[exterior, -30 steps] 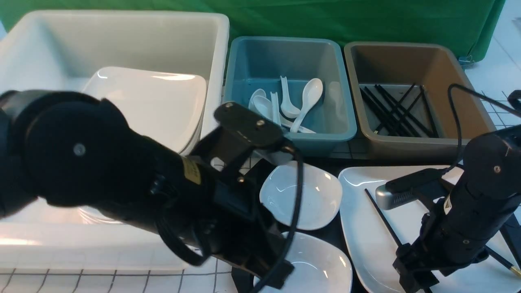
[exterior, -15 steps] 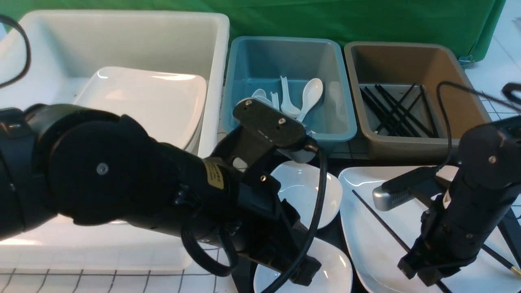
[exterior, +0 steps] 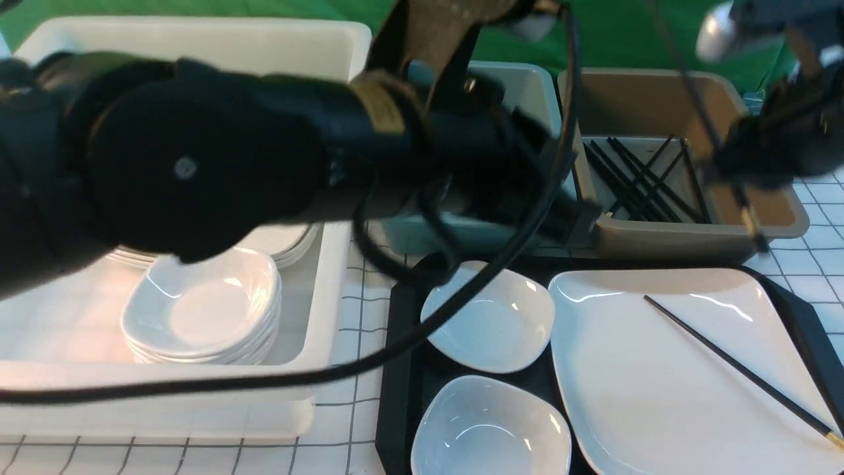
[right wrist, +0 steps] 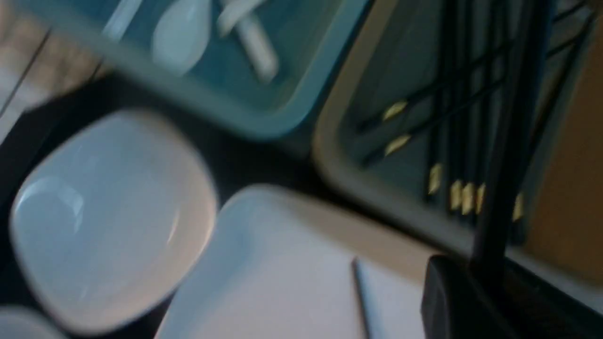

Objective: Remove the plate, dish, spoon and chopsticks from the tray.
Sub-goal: Use the right arm to put a chopstick into the small storage box on the right, then use the right arm to grab a chopstick from the plate

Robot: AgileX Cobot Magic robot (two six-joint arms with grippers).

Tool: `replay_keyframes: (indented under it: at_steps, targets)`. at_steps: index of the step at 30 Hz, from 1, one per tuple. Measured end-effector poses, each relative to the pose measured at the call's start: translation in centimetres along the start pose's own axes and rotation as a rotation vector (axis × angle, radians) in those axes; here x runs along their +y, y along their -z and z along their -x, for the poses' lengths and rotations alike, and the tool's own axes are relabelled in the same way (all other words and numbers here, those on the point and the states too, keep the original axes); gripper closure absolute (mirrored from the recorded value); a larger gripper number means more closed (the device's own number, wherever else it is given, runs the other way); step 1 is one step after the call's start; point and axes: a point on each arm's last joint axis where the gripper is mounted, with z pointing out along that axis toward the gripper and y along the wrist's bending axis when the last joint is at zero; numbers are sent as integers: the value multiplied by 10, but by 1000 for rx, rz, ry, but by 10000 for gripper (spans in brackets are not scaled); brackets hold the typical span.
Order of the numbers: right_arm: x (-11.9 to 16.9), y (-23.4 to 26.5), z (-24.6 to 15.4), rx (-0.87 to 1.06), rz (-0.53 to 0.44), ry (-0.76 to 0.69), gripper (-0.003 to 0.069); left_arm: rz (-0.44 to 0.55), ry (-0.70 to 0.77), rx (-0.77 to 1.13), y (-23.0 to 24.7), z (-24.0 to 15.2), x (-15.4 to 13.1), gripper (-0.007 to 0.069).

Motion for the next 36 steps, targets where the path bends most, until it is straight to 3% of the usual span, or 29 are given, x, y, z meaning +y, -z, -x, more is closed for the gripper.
replay_keyframes:
  at_steps: [5, 12, 14, 17, 22, 25, 30, 33, 36]
  targets:
    - [-42, -54, 31, -73, -82, -61, 604, 16, -15, 10, -33, -3, 4, 629]
    - [-64, -141, 26, -29, -98, -88, 579, 10, -12, 109, -54, -23, 5, 629]
    - [-64, -161, 18, 7, -90, -90, 533, 6, -16, 126, -53, -23, 5, 628]
    - [-62, -183, 5, 70, -75, -93, 398, 0, -28, 161, -53, -26, 4, 628]
    - [-59, -178, -7, 220, -41, -106, 227, -11, -24, 218, -52, -31, 4, 628]
    - [-54, -153, -16, 395, -1, -114, 293, -29, -13, 281, -49, -34, 2, 628]
    - [-42, -111, -42, 600, 58, -89, 561, -76, 15, 428, -44, -42, -3, 628]
    - [-35, -100, -65, 663, 76, -89, 624, -111, 31, 540, -39, -51, -7, 628]
    - [-30, -94, -82, 672, 78, -89, 589, -136, 45, 612, -35, -57, -9, 628]
